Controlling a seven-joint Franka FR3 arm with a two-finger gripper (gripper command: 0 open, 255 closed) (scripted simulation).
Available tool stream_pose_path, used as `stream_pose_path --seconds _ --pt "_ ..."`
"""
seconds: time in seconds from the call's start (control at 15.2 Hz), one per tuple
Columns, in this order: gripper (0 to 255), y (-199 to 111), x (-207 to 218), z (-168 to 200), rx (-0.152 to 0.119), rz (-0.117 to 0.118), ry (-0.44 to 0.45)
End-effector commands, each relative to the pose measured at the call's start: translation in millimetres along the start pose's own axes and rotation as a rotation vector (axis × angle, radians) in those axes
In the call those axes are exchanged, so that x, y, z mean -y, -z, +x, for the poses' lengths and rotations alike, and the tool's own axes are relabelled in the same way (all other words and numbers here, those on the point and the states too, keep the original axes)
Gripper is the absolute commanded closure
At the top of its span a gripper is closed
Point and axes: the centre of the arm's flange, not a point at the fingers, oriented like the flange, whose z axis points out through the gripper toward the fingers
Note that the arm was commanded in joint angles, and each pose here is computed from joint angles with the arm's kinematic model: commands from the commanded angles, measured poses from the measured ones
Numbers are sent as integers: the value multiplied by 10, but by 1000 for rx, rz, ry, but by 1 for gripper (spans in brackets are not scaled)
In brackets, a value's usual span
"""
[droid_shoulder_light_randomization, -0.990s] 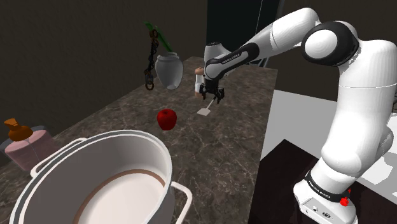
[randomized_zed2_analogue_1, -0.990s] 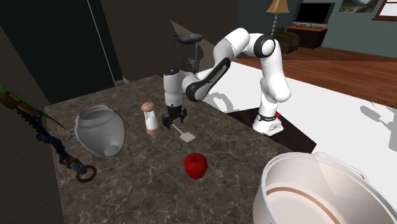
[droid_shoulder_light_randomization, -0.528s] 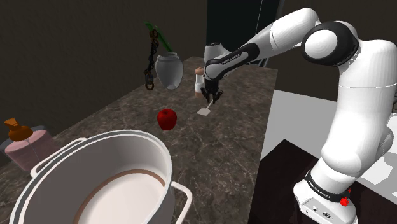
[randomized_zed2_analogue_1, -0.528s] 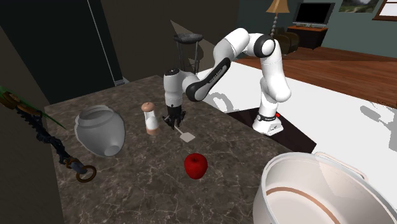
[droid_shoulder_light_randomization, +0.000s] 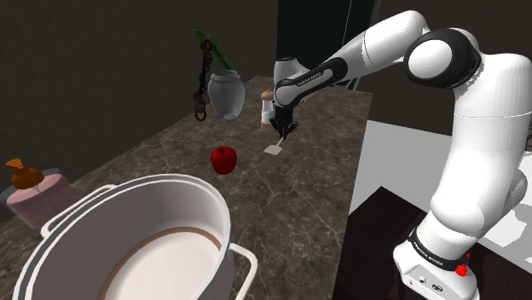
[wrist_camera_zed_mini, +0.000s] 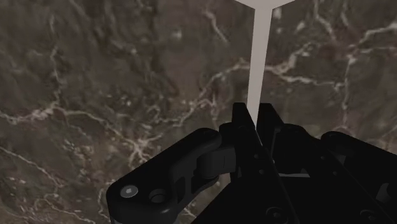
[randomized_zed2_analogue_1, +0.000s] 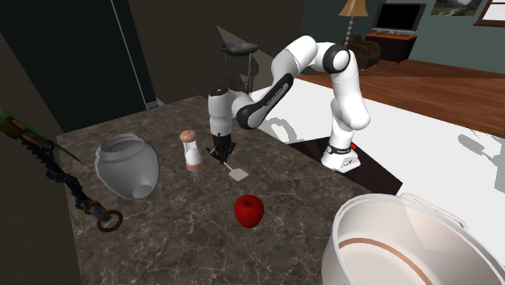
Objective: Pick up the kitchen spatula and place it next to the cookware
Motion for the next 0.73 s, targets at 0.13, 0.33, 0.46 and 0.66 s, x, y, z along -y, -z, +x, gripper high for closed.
stream_pose_path --seconds 0.13,0.33,0.46,0.66 --pt "255 157 0 10 0 0 0" --pt "255 315 0 20 0 0 0" --pt "255 420 0 27 0 0 0" --pt "255 578 0 38 0 0 0"
